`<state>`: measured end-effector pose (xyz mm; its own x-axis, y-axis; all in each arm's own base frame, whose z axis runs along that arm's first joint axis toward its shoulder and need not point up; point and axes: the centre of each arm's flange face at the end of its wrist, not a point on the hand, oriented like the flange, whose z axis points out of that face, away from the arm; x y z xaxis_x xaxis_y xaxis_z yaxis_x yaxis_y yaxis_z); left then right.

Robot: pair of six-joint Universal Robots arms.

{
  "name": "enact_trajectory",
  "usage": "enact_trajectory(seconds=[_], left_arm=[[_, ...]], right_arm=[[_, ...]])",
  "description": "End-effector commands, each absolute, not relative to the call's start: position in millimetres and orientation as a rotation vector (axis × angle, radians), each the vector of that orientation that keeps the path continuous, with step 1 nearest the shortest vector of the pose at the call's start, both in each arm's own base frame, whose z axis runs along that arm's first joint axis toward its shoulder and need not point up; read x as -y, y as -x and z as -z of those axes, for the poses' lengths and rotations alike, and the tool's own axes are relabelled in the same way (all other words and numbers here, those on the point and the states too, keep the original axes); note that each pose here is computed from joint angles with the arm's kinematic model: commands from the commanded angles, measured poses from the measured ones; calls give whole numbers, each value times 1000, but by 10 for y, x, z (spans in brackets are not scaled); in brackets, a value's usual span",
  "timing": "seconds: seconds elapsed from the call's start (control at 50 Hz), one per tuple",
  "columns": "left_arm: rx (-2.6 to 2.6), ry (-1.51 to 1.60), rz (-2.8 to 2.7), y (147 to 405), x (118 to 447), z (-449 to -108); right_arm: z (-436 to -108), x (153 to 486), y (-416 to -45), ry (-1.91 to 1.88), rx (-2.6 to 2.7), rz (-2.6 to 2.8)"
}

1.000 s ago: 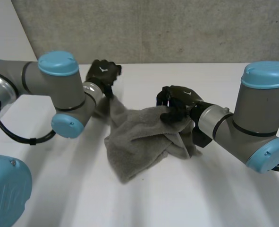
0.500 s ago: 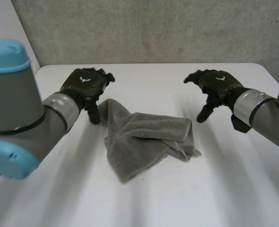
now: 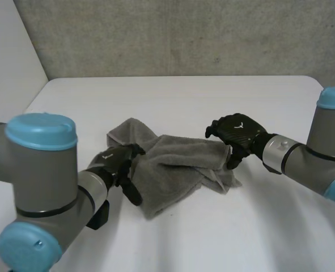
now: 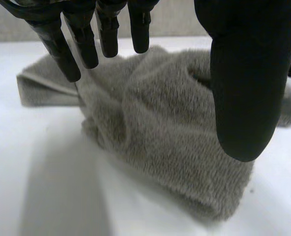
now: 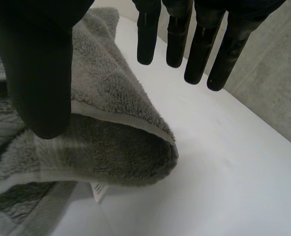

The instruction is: Fold the towel.

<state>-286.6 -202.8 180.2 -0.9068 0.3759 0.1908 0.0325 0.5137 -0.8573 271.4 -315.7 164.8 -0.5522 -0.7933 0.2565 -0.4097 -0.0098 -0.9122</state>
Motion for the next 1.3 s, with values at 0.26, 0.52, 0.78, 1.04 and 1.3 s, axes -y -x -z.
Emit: enact_trajectory(seconds=[0.26,0.52,0.78,1.04,1.3], left_arm=[[2413,295,-1526,3143,2455,-1639],[1977,481,-1877,3014,2182,-3179],[1953,428,-1969,2667,2661,-3396],[2246,432,-1795,2786,3787,-2181],[2225,667,-1848,3048,3714,-2176]], right_arm=[[-1567,3320,-2766,1244,-1879,1691],[-3315,2914,-2302,1115,-1773,1954],[-3675,2534,-2298,1048,-1696,1935],[-2283,2763,-3178,1134,-1932,1546],[-1884,2920,-3306,1072,-2002,1545]])
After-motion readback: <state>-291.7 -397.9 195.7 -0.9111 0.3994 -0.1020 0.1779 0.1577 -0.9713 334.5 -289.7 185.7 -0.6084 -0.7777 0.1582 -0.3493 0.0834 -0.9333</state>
